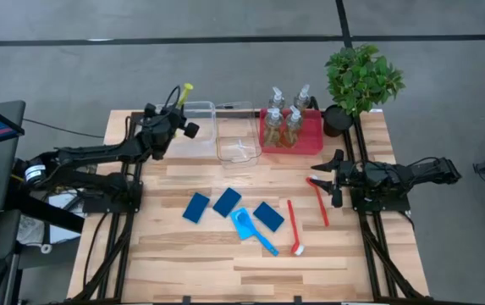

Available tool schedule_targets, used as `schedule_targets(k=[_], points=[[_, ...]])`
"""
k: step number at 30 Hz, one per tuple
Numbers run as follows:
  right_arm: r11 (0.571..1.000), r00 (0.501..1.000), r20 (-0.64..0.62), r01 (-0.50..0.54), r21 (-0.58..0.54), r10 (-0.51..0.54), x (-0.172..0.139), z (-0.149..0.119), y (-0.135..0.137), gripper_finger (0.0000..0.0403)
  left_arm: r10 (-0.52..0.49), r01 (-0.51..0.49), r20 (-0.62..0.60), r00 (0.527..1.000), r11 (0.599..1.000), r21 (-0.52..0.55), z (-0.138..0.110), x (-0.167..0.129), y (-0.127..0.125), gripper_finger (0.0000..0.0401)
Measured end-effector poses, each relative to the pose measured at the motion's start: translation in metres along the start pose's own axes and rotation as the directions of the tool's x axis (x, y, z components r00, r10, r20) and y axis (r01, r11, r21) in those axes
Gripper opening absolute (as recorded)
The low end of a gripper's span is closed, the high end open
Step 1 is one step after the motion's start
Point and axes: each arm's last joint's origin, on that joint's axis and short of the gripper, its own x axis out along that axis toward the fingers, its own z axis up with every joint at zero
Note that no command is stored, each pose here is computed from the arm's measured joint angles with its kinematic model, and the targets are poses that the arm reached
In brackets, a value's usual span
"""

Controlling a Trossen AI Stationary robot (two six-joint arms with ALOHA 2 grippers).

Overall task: Pick & Place Kitchen Sink Supplies
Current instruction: Put the green dish brush into the white bin, then put the blue dish brush into the white bin

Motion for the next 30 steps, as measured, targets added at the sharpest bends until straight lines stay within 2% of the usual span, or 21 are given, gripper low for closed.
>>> schedule_targets(k=[16,24,30], points=[[1.000,1.000,0.000,0.000,0.000,0.000,0.0000,0.0000,0.0000,0.0221,0.014,-0.014,-0.005,1.000,1.000,0.002,-0.0005,0.0002,-0.0006,0.0188],[1.000,1.000,0.000,0.000,0.000,0.000,0.0000,0.0000,0.0000,0.0221,0.014,-0.014,-0.005,1.000,1.000,0.000,-0.0005,0.0002,-0.0006,0.0198],[1.000,1.000,0.000,0.000,0.000,0.000,0.0000,0.0000,0.0000,0.0221,-0.016,0.016,0.008,1.000,0.998,-0.058,0.0010,-0.0050,-0.0057,0.0199]])
